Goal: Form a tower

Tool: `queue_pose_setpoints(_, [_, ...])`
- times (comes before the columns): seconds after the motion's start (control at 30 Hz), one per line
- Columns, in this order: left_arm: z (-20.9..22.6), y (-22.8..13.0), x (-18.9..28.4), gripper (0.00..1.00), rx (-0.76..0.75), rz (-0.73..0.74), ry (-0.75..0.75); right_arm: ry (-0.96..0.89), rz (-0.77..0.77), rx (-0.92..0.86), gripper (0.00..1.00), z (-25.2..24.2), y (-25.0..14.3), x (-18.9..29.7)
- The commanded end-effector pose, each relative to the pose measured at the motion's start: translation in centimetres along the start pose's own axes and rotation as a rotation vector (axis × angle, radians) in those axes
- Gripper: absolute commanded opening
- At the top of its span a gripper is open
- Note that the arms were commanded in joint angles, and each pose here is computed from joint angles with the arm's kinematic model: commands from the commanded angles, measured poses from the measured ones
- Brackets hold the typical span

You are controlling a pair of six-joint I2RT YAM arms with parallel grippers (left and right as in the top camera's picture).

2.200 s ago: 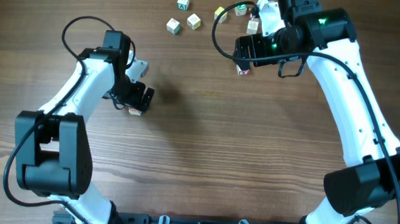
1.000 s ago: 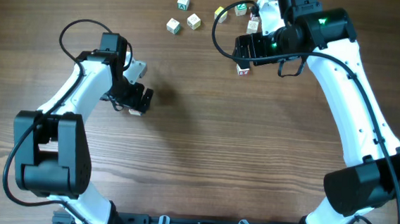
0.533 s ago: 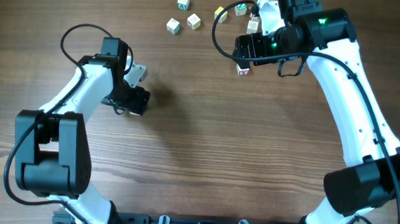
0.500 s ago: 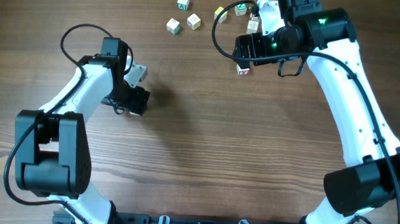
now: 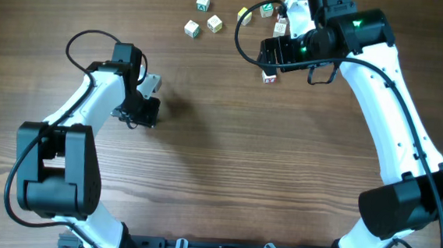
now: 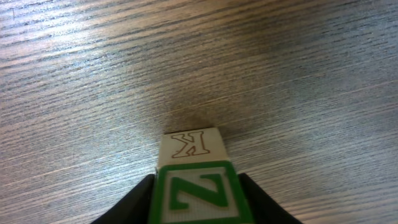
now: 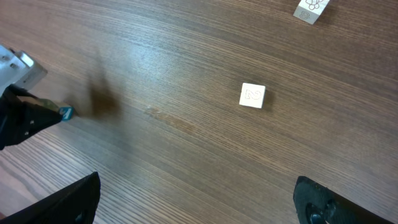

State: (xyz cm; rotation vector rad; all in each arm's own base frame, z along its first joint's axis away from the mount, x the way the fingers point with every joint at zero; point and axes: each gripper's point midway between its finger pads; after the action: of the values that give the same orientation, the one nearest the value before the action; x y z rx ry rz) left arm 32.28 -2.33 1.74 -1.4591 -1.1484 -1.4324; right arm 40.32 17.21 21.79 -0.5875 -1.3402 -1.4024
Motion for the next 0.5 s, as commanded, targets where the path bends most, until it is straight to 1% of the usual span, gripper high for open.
queue_pose_setpoints(0.0, [-0.40, -0.41, -0.20, 0.36, 0.031, 0.011, -0.028, 0.013, 0.013, -0.021, 1.00, -0.03, -0.13, -0.54])
queue_pose_setpoints(0.07, [-0.40, -0.42, -0.20, 0.33, 0.043, 0.011, -0.028, 0.013, 0.013, -0.021, 1.00, -0.03, -0.13, -0.54])
queue_pose_setpoints(0.13, [-0.42, -0.50, -0.19, 0.27, 0.053, 0.015, -0.028, 0.013, 0.013, -0.021, 1.00, -0.03, -0.13, -0.54])
queue_pose_setpoints(0.23, [-0.50, -0.75, -0.19, 0.22, 0.062, 0.025, -0.031, 0.013, 0.013, -0.022, 1.00, -0.02, -0.13, -0.54])
queue_pose_setpoints(0.33, [-0.56, -0.74, -0.19, 0.22, 0.062, 0.024, -0.035, 0.013, 0.013, -0.021, 1.00, -0.03, -0.13, -0.54])
queue_pose_setpoints(0.37, [-0.56, -0.74, -0.19, 0.30, 0.062, 0.024, -0.035, 0.013, 0.013, -0.021, 1.00, -0.02, -0.13, -0.54])
queue_pose_setpoints(0.4, [-0.55, -0.73, -0.19, 0.36, 0.062, 0.024, -0.034, 0.013, 0.013, -0.021, 1.00, -0.03, -0.13, -0.54])
queue_pose_setpoints(0.43, [-0.55, -0.73, -0.19, 0.46, 0.061, 0.024, -0.034, 0.013, 0.013, -0.021, 1.00, -0.03, -0.13, -0.54])
queue_pose_setpoints(0.47, [-0.55, -0.73, -0.19, 0.52, 0.061, 0.024, -0.034, 0.013, 0.013, -0.021, 1.00, -0.03, -0.13, -0.54])
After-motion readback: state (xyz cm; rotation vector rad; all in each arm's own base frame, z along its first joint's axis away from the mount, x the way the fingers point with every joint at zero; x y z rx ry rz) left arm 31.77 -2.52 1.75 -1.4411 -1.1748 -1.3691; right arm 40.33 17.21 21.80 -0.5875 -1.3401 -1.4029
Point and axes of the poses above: each gripper's point midway between its finger pads, its own x axis back along the fingers, its own z axis along the line the jaws close on, y = z × x, and after that the axes turned 5 degrees about -x, right-handed
